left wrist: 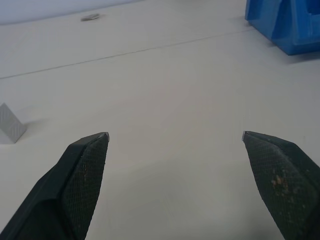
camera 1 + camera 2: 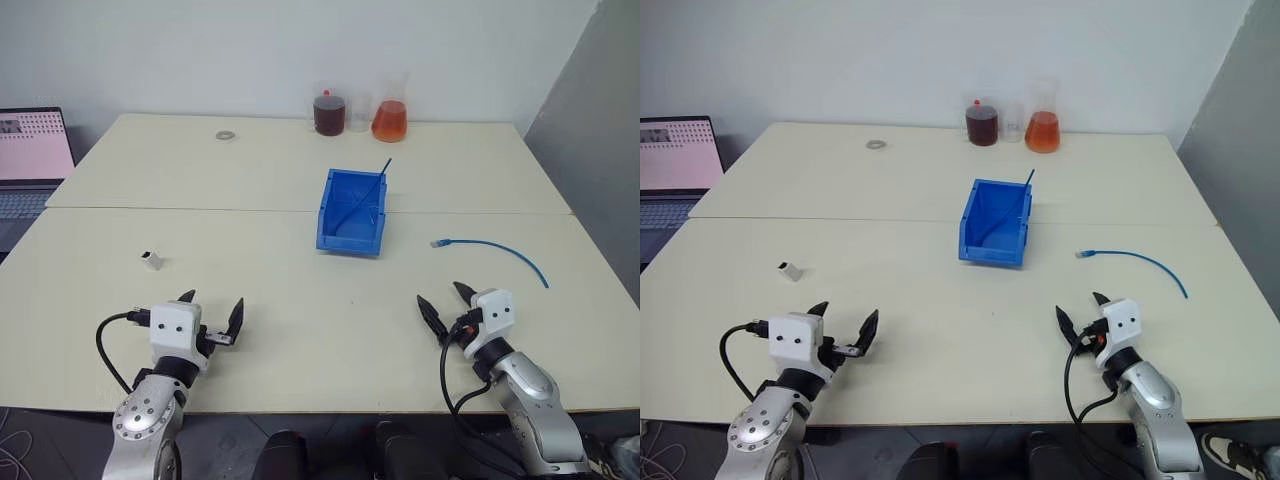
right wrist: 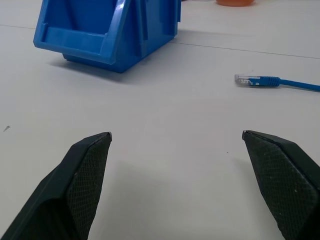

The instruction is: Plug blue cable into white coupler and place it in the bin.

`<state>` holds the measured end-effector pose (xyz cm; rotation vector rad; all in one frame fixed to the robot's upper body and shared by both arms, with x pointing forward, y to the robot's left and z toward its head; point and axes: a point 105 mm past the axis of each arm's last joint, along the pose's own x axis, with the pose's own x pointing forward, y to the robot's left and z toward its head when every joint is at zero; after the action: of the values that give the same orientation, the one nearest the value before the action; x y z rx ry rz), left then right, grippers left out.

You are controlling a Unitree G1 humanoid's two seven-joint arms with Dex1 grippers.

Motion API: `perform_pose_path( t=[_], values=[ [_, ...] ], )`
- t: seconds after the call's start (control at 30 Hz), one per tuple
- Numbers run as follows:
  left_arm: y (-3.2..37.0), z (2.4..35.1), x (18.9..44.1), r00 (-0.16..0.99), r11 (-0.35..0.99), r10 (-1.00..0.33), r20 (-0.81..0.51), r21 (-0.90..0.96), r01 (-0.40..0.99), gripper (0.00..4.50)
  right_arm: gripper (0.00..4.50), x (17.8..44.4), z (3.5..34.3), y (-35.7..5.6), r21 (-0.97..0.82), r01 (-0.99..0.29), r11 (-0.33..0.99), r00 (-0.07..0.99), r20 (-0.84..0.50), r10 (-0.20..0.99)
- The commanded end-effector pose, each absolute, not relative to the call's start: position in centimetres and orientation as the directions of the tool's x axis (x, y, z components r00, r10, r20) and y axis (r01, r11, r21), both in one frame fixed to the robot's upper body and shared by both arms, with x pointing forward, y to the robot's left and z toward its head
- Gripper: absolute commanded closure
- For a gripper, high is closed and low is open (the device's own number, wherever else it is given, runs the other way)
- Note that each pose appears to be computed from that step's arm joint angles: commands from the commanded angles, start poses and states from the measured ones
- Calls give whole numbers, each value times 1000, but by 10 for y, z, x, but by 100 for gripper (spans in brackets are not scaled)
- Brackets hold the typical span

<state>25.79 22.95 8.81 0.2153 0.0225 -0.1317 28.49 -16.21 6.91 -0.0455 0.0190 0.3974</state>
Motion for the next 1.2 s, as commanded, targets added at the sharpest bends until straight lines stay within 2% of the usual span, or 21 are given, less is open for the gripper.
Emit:
perform_pose_path(
  t=[0.03, 0.13, 0.2, 0.27, 0.43, 0.57, 0.73, 0.87, 1.0, 1.2],
  values=[
    [222, 100, 260, 983, 960, -183, 17, 219, 175, 0, 5, 285, 83, -163, -58, -397, 916, 916, 39, 399],
    [204, 110, 267, 952, 935, -305, 21, 199, 295, 0, 5, 285, 99, -164, -91, -401, 912, 907, 102, 409],
    [177, 123, 270, 869, 857, -494, -11, 159, 489, 0, 5, 287, 117, -178, -118, -377, 919, 910, 140, 391],
    [158, 134, 273, 781, 768, -622, -50, 156, 621, 0, 5, 292, 130, -193, -144, -352, 925, 915, 154, 373],
    [129, 154, 281, 626, 605, -761, -168, 163, 780, 0, 5, 315, 147, -242, -195, -297, 935, 947, 70, 315],
    [112, 168, 282, 528, 494, -817, -230, 190, 848, 0, 5, 334, 155, -282, -174, -255, 951, 966, -13, 256],
    [95, 173, 286, 481, 416, -832, -278, 261, 871, 0, 5, 351, 148, -326, -186, -199, 962, 973, -152, 172],
    [87, 170, 284, 436, 369, -848, -302, 256, 894, 0, 5, 359, 130, -336, -176, -247, 953, 938, -289, 190],
    [84, 166, 288, 420, 345, -852, -311, 268, 899, 0, 5, 368, 120, -353, -122, -184, 975, 928, -350, 131],
    [81, 165, 287, 386, 305, -871, -306, 280, 910, 0, 5, 365, 92, -361, -24, -157, 987, 865, -486, 126]
  ],
)
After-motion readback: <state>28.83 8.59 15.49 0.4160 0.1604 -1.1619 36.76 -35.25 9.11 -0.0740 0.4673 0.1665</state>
